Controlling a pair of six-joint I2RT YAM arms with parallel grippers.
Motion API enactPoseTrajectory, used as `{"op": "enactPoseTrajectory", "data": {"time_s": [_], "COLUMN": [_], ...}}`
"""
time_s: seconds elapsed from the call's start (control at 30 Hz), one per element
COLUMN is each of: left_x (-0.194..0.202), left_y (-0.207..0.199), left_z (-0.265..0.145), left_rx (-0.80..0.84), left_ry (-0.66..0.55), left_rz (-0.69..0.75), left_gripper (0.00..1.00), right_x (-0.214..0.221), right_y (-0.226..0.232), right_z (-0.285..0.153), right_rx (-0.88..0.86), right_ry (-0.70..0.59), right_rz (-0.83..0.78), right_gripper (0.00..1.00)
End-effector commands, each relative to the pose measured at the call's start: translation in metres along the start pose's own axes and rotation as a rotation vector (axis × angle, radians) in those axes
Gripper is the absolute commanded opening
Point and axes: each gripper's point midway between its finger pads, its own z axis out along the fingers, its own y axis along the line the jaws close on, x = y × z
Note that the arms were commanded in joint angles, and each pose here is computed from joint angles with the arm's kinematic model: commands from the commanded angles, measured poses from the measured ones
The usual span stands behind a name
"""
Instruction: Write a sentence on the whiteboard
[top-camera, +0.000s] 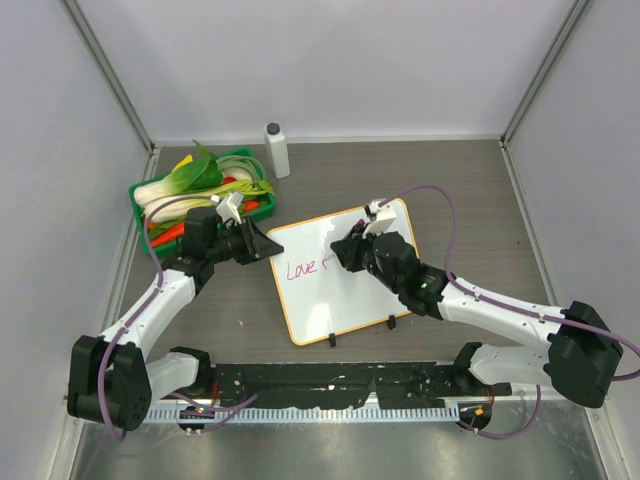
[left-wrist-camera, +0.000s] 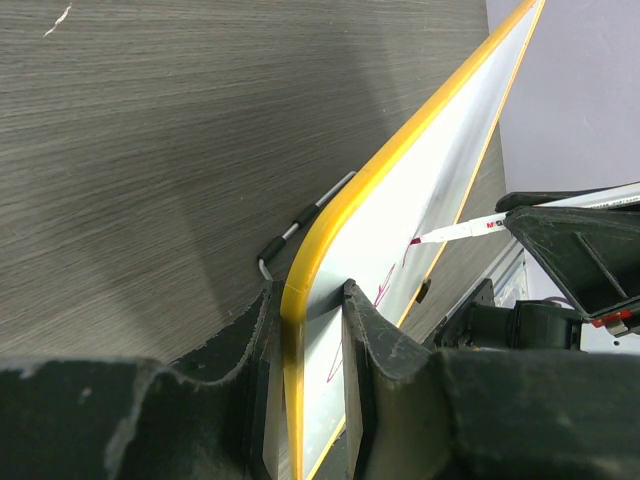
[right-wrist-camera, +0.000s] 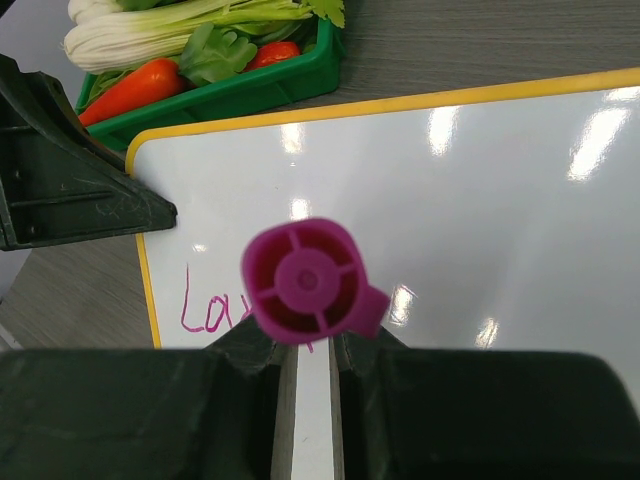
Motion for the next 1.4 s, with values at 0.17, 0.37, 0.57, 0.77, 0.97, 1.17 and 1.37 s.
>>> {"op": "enactPoseTrajectory", "data": {"time_s": [0.17, 0.37, 0.57, 0.77, 0.97, 1.17, 1.37], "left_x": [-0.007, -0.007, -0.007, -0.006, -0.006, -0.006, -0.006], "left_y": [0.004, 0.004, 0.004, 0.005, 0.005, 0.005, 0.004], "left_z": [-0.001, -0.001, 0.000, -0.001, 0.000, 0.000, -0.001], "left_rx": [-0.031, -0.030, -0.030, -0.029, -0.028, -0.027, -0.025], "left_ry": [-0.027, -0.025, -0.024, -0.025, -0.026, -0.025, -0.028], "left_rz": [0.046, 0.045, 0.046, 0.043, 0.043, 0.041, 0.042], "left_gripper": [0.08, 0.08, 0.08, 0.08, 0.08, 0.08, 0.08], "right_x": [0.001, 0.008, 0.013, 0.013, 0.017, 0.016, 0.016], "right_y": [-0.011, -0.014, -0.014, -0.014, -0.017, -0.011, -0.013], "right_z": [-0.005, -0.009, -0.011, -0.011, -0.013, -0.010, -0.009], "right_rx": [0.045, 0.044, 0.035, 0.039, 0.041, 0.022, 0.032], "right_ry": [-0.002, 0.014, 0.029, 0.032, 0.038, 0.049, 0.050], "right_rz": [-0.003, 0.003, 0.005, 0.006, 0.008, -0.004, -0.007], "right_gripper": [0.01, 0.01, 0.01, 0.01, 0.01, 0.02, 0.01]}}
